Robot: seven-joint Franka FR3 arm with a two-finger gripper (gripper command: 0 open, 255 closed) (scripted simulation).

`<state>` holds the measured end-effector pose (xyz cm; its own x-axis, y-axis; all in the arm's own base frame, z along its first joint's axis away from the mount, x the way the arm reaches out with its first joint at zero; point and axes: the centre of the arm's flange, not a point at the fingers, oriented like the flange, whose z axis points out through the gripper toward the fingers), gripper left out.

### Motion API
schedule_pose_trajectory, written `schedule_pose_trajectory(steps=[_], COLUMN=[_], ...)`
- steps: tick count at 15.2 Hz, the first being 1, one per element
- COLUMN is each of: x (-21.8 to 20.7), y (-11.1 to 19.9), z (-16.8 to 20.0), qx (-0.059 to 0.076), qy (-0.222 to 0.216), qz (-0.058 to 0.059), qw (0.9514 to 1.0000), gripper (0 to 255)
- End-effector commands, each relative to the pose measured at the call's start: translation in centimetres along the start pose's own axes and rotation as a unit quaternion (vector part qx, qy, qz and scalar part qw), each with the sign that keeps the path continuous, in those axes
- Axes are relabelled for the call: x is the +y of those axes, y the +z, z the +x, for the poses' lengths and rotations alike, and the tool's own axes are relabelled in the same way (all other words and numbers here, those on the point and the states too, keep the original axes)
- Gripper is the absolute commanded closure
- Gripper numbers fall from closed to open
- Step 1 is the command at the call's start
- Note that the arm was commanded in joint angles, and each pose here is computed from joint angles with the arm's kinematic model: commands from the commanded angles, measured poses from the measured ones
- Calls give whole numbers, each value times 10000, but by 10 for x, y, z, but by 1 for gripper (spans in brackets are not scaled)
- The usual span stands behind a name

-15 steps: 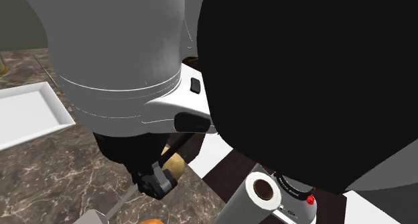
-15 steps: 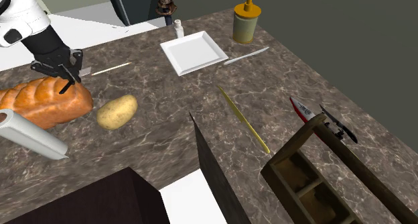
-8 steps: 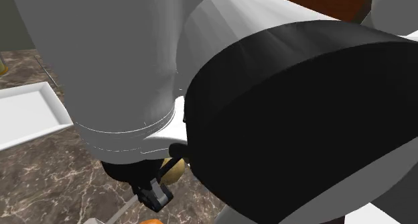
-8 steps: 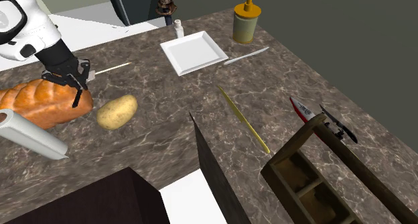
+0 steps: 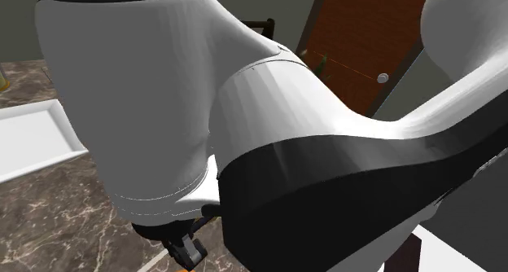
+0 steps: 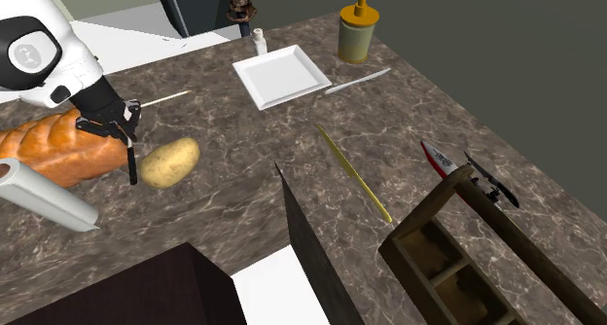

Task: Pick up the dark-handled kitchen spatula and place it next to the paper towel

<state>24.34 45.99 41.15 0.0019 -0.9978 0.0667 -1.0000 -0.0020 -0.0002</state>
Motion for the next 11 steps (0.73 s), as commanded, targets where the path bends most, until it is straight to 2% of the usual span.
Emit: schedule_pose_trajectory(steps=[1,11], x=[1,1], y=[10,61], z=[-1,-4], qx=[-1,-1], qy=[-2,-2], qz=[1,1], qw=[10000,10000], gripper=[255,255])
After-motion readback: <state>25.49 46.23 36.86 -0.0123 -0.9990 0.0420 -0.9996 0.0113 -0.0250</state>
